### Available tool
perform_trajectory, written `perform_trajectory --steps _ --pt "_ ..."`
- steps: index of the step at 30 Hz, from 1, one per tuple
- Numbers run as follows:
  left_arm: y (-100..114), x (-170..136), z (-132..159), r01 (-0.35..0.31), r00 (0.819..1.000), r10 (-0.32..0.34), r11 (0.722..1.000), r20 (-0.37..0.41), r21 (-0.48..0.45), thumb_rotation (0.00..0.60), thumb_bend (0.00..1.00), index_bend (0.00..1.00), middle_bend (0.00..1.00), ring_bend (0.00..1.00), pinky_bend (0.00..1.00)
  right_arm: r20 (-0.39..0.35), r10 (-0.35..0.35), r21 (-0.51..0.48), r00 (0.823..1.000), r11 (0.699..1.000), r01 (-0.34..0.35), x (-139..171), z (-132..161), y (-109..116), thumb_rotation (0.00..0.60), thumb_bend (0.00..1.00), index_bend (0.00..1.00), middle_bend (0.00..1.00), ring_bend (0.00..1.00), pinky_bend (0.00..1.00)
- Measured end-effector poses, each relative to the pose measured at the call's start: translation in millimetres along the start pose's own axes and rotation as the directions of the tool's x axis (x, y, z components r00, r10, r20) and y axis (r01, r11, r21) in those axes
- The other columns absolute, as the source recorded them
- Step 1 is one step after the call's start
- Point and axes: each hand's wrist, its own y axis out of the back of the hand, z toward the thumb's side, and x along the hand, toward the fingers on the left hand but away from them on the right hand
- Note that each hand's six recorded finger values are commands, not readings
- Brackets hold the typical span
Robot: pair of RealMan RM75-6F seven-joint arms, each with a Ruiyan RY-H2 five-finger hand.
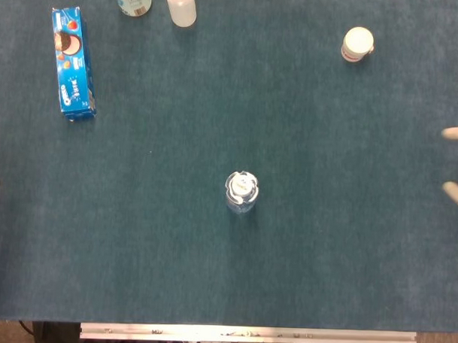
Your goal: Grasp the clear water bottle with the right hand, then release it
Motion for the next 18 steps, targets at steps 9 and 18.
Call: perform_trajectory --steps 9,18 --pt "2 -4 -4 0.001 1.0 -0.001 1.0 -0.008 0.004 0.6 0.29 0.1 0.18 0.12 0.17 -0.135 0.127 -0.142 0.983 0.979 -0.146 -31 43 -21 0.6 0.08 0.29 0.36 0.3 0.31" --pt "4 -7 -8 -0.006 1.0 0.006 1.0 -0.019 -0.006 0.6 0.29 0.1 0.18 0.12 0.17 -0.251 0.231 -0.288 0.94 0.909 -0.3 -66 98 -63 0.6 0.05 0.29 0.36 0.3 0.31"
